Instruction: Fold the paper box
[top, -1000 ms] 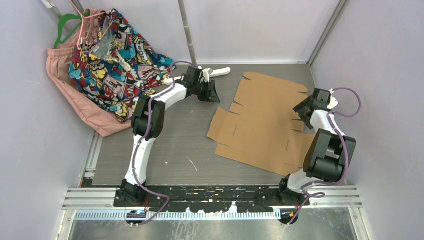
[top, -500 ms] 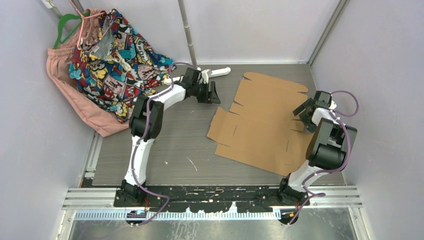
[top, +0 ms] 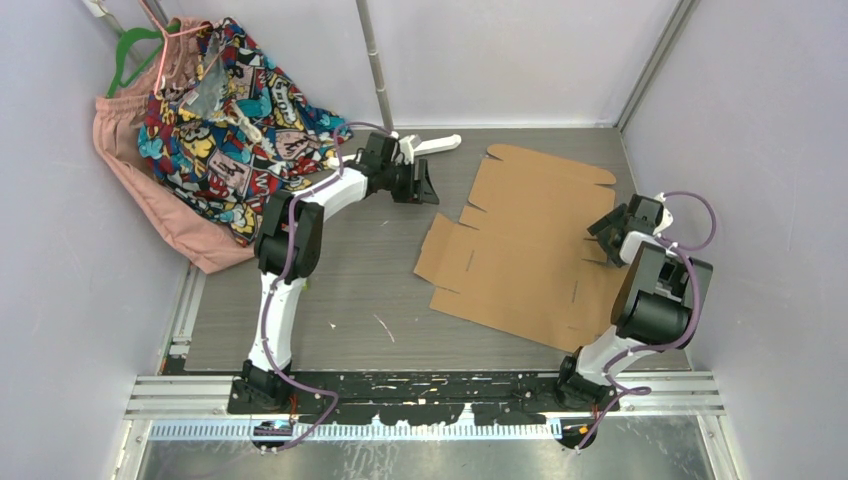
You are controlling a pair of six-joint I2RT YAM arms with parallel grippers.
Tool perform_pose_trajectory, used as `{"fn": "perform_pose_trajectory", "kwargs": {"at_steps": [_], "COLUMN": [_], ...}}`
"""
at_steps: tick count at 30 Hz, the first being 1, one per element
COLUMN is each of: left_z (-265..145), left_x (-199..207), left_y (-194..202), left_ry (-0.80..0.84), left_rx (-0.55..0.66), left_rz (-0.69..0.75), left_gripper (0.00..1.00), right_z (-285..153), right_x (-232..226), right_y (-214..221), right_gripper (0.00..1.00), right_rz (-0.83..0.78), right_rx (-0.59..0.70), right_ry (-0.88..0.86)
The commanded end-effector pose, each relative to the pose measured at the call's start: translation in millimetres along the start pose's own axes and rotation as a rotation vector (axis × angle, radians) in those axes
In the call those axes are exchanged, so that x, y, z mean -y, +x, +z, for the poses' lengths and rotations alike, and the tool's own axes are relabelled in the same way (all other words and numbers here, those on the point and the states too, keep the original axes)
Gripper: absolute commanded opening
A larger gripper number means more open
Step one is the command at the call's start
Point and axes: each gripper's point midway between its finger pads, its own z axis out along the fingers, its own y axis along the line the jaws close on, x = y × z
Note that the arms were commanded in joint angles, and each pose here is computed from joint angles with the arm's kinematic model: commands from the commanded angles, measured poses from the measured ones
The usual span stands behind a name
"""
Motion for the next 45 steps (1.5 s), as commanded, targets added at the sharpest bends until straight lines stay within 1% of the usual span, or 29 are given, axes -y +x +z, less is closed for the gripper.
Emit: {"fn": "perform_pose_trajectory", "kwargs": {"at_steps": [1, 7, 10, 13, 19, 23, 31, 36, 45], "left_z": [-19, -23, -25, -26, -25, -19, -8, -2, 6], "left_x": [25, 30, 32, 34, 34, 29, 21, 18, 23], "left_y": [-25, -27, -27, -27, -25, -22, -19, -14, -4], "left_ry": [0.055, 0.064, 0.066, 0.067, 0.065, 0.051, 0.041, 0.039, 0.043], "left_rx": [0.07, 0.074, 0.077, 0.077, 0.069, 0.05, 0.025, 0.009, -0.013], "left_rz": [0.049, 0.046, 0.045, 0.045, 0.047, 0.053, 0.047, 0.044, 0.051], "left_gripper": [0.59, 0.58, 0.58, 0.58, 0.57, 0.57, 0.57, 0.57, 0.56], "right_z": [-8, -21, -23, -27, -38, -45, -48, -54, -62], "right_x": [-5, -16, -22, -29, -53, -62, -83, -95, -121], "right_y": [17, 17, 18, 20, 26, 35, 46, 47, 49], "right_gripper": [0.69, 0.63, 0.58, 0.56, 0.53, 0.51, 0.4, 0.38, 0.38], "right_rz": [0.038, 0.007, -0.002, -0.024, -0.125, -0.186, -0.273, -0.314, -0.397], "right_rx": [-0.022, 0.012, 0.0, 0.001, 0.016, 0.0, -0.028, -0.024, -0.026], "right_ry": [-0.065, -0.125, -0.15, -0.169, -0.208, -0.214, -0.248, -0.266, -0.284]}}
